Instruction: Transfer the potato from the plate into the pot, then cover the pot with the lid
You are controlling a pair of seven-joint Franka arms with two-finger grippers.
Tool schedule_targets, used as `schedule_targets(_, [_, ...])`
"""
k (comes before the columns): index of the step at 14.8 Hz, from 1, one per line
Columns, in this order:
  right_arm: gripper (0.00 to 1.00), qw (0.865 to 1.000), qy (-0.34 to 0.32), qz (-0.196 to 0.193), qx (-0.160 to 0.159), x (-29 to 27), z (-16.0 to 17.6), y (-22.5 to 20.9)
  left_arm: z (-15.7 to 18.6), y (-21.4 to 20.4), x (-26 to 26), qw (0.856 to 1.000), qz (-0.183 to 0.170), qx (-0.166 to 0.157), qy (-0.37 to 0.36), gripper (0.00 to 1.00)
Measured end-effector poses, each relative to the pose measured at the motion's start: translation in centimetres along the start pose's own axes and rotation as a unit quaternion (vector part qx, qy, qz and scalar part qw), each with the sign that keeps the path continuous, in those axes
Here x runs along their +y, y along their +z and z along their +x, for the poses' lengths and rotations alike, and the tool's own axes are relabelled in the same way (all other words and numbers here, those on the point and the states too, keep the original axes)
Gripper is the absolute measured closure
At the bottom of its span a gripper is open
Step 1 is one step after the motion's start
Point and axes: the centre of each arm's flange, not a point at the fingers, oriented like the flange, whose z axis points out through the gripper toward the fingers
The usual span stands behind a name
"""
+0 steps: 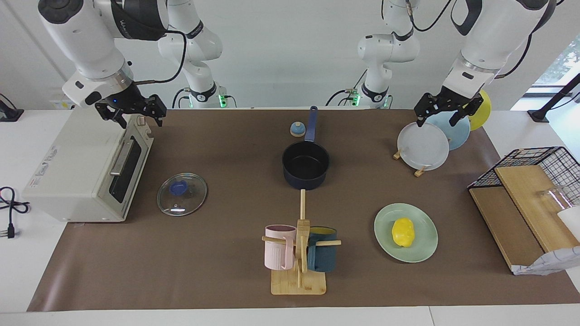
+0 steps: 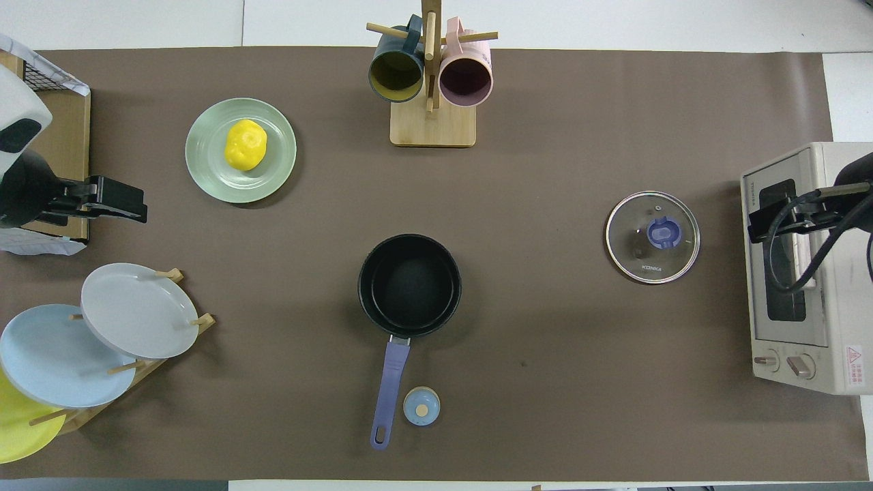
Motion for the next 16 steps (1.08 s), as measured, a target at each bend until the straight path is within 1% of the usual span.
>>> schedule_targets(3, [0.00,1.000,-0.003,-0.001,0.009,-0.4,0.2,-0.2,0.0,0.0,0.0,1.000,0.000,0.000,0.000,0.00])
schedule_targets(6, [0.00,1.000,-0.004,-0.001,0.009,-0.4,0.2,-0.2,0.0,0.0,0.1,1.000,-0.003,0.002,0.000,0.00])
schedule_targets(11, [0.00,1.000,-0.011,-0.002,0.013,-1.1,0.4,-0.3,0.6,-0.2,0.3,1.000,-0.011,0.023,0.000,0.00])
schedule_targets(14, [0.00,0.999,-0.013,-0.004,0.030,-1.4,1.0,0.3,1.7,1.3,0.8,1.000,-0.012,0.026,0.004,0.00])
schedule_targets(16, [0.00,0.999,-0.014,-0.004,0.036,-1.5,1.4,1.8,3.0,3.1,1.3,1.000,-0.012,0.022,0.006,0.00])
